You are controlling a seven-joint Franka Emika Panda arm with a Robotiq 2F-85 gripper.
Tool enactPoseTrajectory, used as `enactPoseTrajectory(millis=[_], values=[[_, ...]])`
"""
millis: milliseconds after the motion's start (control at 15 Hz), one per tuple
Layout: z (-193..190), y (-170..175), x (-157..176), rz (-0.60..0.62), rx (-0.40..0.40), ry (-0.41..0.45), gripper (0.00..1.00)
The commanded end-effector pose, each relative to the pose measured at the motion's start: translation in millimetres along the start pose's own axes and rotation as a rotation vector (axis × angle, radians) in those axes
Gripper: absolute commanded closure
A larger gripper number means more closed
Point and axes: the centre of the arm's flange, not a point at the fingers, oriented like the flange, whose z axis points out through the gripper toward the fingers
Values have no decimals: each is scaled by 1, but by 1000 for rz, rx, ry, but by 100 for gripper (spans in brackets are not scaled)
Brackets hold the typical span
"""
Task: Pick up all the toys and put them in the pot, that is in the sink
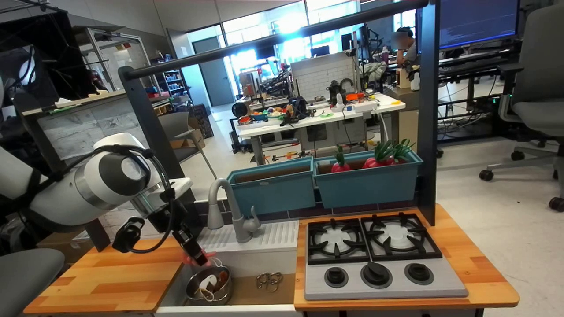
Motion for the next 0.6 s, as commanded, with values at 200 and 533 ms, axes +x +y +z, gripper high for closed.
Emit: enactPoseTrajectory(millis=[200,533], values=[[-7,-2,-9,-13,33,11,38],[-35,6,-17,-24,89,37,1]])
